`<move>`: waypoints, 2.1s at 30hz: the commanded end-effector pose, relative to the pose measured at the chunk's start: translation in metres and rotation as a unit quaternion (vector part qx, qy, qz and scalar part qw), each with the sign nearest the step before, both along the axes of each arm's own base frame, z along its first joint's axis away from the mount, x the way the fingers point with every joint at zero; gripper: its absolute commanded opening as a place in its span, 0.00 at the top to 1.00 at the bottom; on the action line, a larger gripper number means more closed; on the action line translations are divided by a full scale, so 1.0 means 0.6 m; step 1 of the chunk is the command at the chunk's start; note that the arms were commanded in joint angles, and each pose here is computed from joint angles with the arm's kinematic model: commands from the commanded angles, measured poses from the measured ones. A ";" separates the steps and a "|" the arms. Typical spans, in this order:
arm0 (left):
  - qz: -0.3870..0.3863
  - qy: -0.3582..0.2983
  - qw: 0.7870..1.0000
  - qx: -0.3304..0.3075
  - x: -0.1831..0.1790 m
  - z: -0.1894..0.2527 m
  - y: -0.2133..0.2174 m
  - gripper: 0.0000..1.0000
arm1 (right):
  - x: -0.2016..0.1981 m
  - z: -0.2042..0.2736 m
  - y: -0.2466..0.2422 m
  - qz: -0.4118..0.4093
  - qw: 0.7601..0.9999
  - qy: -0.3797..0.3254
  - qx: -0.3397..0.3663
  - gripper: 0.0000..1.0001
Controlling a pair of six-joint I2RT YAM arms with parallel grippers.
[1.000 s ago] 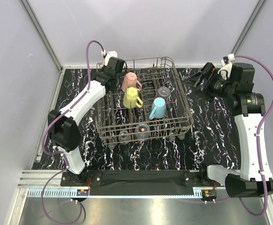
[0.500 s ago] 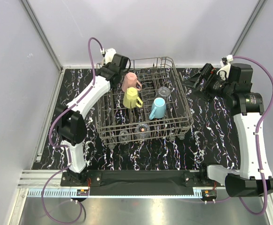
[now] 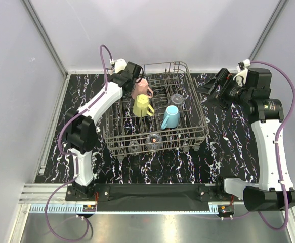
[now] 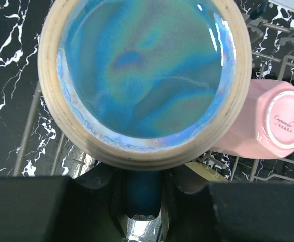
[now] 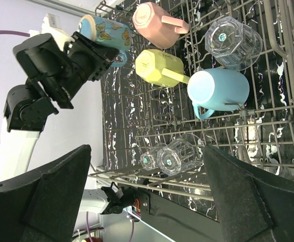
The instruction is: Load the cups into the dish rack
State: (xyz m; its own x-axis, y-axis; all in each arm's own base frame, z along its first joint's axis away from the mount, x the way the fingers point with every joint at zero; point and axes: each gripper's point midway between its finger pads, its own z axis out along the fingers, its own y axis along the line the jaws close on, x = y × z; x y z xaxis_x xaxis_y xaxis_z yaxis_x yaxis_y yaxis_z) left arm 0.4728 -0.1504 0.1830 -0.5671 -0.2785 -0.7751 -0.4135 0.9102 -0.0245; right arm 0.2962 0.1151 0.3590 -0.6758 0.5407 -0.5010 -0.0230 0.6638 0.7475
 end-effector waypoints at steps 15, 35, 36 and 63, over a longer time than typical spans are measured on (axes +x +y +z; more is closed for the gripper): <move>0.085 -0.034 0.994 -0.062 0.041 0.001 0.009 1.00 | 0.006 0.005 0.002 0.004 1.000 -0.015 0.006 0.00; 0.090 -0.005 0.994 -0.054 0.042 -0.061 0.007 1.00 | 0.004 -0.018 0.014 0.013 0.999 0.004 0.035 0.00; 0.090 -0.005 0.994 -0.054 0.042 -0.063 0.007 1.00 | 0.001 -0.018 0.018 0.019 0.999 0.008 0.044 0.00; 0.072 0.022 0.994 -0.080 0.032 -0.078 0.010 0.40 | -0.005 -0.038 0.013 0.018 0.999 -0.005 0.027 0.00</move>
State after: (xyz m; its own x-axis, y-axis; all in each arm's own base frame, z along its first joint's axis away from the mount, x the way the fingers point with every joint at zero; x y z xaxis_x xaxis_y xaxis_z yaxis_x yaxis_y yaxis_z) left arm 0.4780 -0.1556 0.1019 -0.6334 -0.4444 -0.6335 -0.5250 0.8482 -0.0701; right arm 0.2949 0.1234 0.3252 -0.7158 0.5530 -0.4265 0.0067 0.6161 0.7876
